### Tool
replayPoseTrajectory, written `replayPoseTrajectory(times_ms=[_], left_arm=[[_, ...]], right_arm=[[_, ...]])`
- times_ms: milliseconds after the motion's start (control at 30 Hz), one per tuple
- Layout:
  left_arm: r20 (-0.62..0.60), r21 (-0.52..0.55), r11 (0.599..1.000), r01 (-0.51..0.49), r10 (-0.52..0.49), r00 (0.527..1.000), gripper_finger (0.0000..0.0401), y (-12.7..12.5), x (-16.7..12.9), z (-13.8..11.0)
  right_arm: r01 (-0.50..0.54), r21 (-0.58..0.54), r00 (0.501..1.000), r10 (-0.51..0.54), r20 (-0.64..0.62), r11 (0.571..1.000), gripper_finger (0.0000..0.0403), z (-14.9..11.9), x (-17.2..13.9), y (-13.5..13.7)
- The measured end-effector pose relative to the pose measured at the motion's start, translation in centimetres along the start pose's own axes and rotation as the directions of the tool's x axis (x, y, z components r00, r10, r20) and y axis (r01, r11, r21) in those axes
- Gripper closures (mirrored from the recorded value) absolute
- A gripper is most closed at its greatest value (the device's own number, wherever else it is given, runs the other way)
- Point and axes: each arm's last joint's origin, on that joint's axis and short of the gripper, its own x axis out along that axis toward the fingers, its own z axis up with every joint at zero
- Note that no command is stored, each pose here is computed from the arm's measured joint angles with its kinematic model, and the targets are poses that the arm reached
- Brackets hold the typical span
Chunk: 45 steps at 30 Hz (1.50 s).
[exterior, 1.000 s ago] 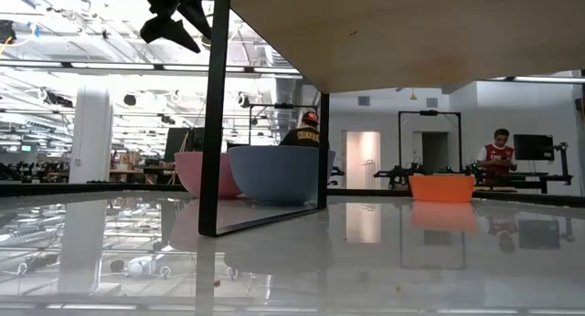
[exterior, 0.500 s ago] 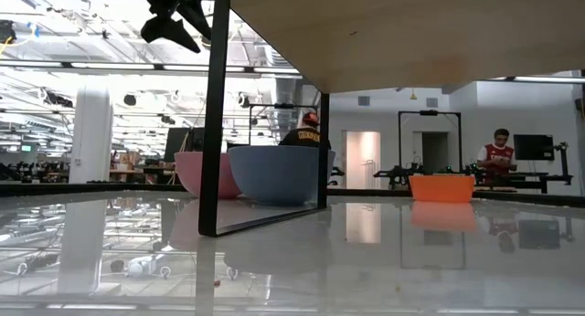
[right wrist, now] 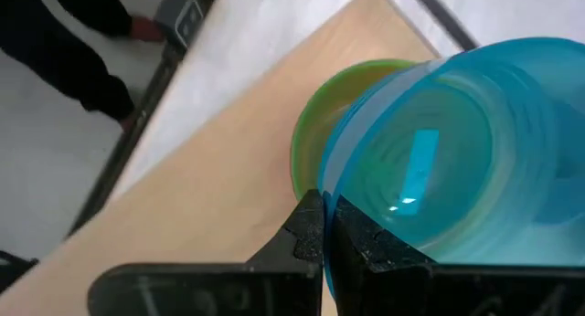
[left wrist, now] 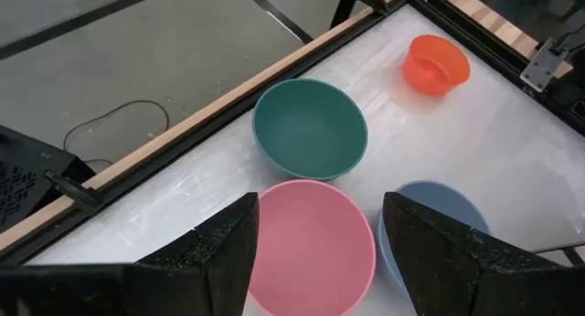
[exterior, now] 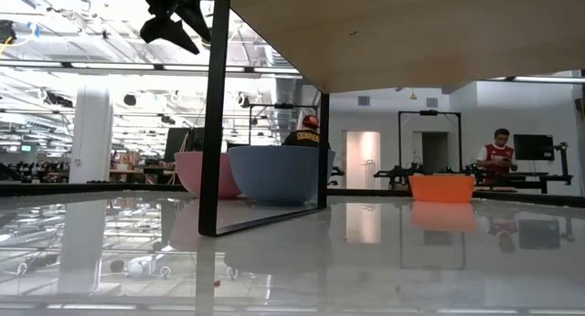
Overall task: Place and stack bowls onto a shelf
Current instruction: Stack the transparent blue bowl on top of the transparent green bowl on the shelf
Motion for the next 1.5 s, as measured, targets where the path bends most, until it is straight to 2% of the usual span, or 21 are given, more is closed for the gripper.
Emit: replayPoseTrajectory(times_ms=[267,467,633,1033,1233,1500], left_arm=[[0.000,0.000,1.000,0.000,0.000,1.000,0.0182,0.00,0.00,0.00],[0.001,0.000,1.000,-0.001,0.001,1.000,0.0182,0.00,0.00,0.00],[0.001,0.000,1.000,-0.002,0.002,1.000,0.0182,0.00,0.00,0.00],[0.005,0.001,1.000,-0.016,0.016,1.000,0.0182,0.04,0.00,0.02],[0.005,0.001,1.000,-0.016,0.016,1.000,0.0182,0.04,0.00,0.02],[0.005,0.001,1.000,-0.015,0.015,1.000,0.0182,0.04,0.00,0.01]], right_arm=[[-0.003,-0.093,0.998,-0.003,-0.066,0.996,0.0379,-0.03,1.25,0.45],[0.016,-0.099,0.998,-0.022,-0.060,0.995,0.0379,0.00,1.20,-0.03],[0.002,-0.156,0.998,-0.011,-0.061,0.988,0.0379,0.01,1.21,-0.07],[-0.002,-0.152,0.998,-0.008,-0.065,0.988,0.0379,0.00,1.24,-0.24],[0.002,-0.145,0.999,-0.008,-0.043,0.989,0.0356,0.23,1.26,-0.28],[0.003,-0.131,1.000,-0.007,-0.030,0.991,0.0351,0.35,1.27,-0.24]])
